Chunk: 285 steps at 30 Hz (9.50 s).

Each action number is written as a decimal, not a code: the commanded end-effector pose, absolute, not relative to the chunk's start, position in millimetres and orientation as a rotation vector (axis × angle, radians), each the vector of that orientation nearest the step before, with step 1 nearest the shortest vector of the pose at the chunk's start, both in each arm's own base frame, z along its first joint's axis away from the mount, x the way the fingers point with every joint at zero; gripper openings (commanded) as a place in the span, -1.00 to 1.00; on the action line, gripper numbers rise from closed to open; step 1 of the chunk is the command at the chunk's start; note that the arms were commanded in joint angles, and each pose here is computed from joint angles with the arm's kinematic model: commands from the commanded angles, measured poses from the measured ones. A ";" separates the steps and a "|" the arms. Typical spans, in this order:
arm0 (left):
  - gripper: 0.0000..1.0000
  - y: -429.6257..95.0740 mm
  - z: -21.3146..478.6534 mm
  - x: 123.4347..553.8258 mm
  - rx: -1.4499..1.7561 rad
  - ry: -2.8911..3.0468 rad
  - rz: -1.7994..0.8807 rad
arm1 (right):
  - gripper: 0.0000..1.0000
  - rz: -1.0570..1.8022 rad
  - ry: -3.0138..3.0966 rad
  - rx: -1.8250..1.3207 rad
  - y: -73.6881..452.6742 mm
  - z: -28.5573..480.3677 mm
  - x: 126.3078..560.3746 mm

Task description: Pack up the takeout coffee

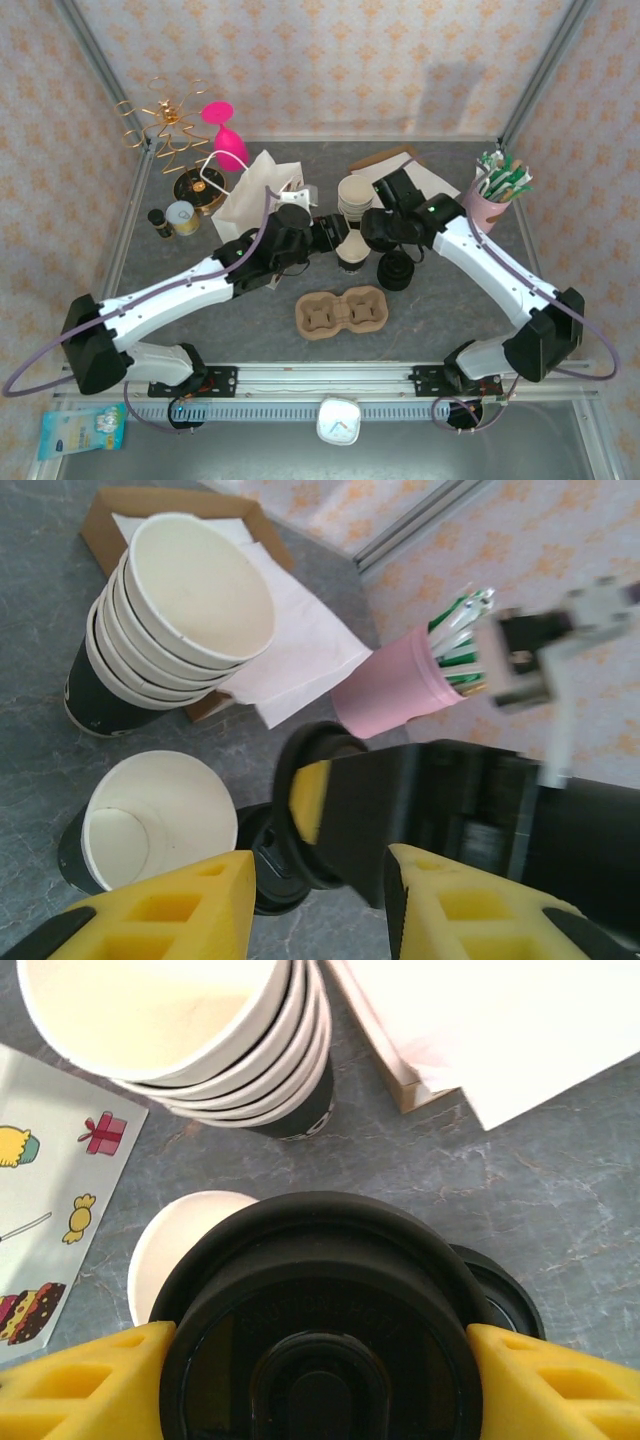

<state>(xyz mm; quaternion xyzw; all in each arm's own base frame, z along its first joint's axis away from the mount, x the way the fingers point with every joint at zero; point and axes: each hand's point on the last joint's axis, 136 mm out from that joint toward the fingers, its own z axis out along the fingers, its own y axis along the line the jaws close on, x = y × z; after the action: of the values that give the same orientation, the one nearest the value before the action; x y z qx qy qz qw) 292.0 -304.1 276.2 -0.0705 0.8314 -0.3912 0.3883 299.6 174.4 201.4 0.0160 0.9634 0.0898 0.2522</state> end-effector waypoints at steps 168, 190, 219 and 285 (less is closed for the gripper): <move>0.03 -153.1 350.5 237.5 -0.194 2.018 -0.562 | 0.72 0.169 2.648 -0.084 223.3 207.0 303.1; 0.06 -136.7 306.6 194.1 -0.144 2.149 -0.646 | 0.64 0.326 2.720 -0.099 242.8 165.7 174.9; 0.07 -140.3 228.6 187.8 -0.209 2.257 -0.657 | 0.10 0.046 2.815 -0.094 261.0 69.8 169.0; 0.11 -129.3 278.2 192.0 -0.226 2.176 -0.635 | -0.13 0.383 2.656 -0.006 238.2 191.6 193.0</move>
<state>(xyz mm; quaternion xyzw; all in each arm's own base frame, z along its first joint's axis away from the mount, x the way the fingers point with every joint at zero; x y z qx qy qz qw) 191.3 -138.4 267.4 -0.0861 0.8709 -0.2655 0.4044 188.1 244.6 173.5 0.0013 0.9688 0.1368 0.2065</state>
